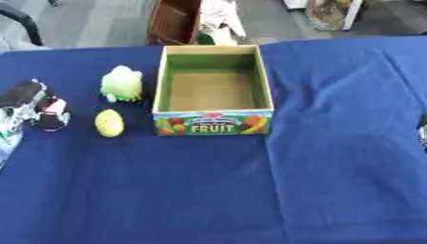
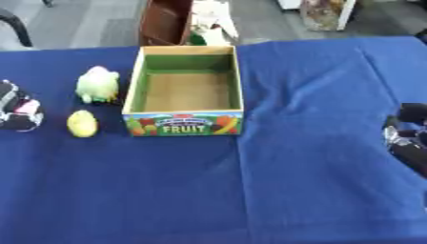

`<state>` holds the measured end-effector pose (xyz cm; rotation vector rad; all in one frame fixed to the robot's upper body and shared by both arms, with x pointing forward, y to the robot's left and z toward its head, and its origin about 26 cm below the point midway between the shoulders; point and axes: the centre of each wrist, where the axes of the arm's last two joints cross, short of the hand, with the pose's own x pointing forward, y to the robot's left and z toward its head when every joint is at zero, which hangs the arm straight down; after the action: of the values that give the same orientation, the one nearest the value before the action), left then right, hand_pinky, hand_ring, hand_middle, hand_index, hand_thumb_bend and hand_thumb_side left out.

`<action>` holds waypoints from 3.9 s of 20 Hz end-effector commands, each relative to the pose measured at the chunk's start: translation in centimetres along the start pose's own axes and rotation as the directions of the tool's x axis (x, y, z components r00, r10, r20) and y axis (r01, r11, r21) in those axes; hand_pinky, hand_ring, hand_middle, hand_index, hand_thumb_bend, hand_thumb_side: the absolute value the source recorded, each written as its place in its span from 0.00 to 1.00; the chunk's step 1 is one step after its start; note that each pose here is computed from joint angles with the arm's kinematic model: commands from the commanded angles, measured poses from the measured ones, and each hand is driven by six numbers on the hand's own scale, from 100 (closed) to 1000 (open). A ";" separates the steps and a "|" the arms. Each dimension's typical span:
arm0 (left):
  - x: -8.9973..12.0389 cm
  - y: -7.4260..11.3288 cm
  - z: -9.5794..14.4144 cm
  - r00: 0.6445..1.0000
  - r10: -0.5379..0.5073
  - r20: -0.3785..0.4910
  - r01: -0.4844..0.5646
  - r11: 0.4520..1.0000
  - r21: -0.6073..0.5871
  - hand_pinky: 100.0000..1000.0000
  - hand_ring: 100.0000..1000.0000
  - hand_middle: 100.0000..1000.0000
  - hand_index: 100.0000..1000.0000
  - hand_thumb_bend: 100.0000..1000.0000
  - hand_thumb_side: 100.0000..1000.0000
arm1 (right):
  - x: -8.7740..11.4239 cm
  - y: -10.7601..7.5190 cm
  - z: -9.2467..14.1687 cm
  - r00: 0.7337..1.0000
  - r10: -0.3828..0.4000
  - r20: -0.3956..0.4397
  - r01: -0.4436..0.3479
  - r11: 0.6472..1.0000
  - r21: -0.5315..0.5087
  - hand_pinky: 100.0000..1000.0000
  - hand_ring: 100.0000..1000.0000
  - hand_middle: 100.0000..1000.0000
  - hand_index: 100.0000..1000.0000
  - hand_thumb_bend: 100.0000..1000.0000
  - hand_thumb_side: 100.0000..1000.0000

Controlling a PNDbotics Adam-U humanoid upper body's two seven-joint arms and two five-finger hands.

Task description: Pick up objects on the table and place them in the box.

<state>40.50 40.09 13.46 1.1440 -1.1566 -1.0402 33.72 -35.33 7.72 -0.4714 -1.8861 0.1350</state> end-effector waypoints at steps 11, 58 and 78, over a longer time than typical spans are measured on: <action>9.8 11.1 -0.3 0.948 -0.001 0.317 -0.080 0.967 0.243 0.45 0.19 0.00 0.08 0.07 0.12 | 0.4 -0.4 -0.4 1.000 0.016 0.019 -0.016 1.000 0.011 0.51 0.70 0.61 0.70 0.08 0.00; 12.8 11.4 5.8 0.816 -0.142 0.561 0.022 0.976 0.215 0.63 0.52 0.55 0.71 0.62 0.16 | 0.4 0.1 -0.4 1.000 0.005 0.019 -0.006 1.000 0.025 0.51 0.70 0.60 0.70 0.09 0.00; 5.2 5.7 8.0 0.917 -0.102 0.385 0.154 0.982 -0.106 0.64 0.55 0.57 0.72 0.56 0.14 | 0.4 -0.2 -0.3 1.000 0.012 0.016 -0.013 1.000 0.015 0.51 0.69 0.60 0.70 0.09 0.00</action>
<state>33.30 34.04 19.21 0.9026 -1.3242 -1.4621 33.78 -34.63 7.13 -0.4394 -1.8740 0.1454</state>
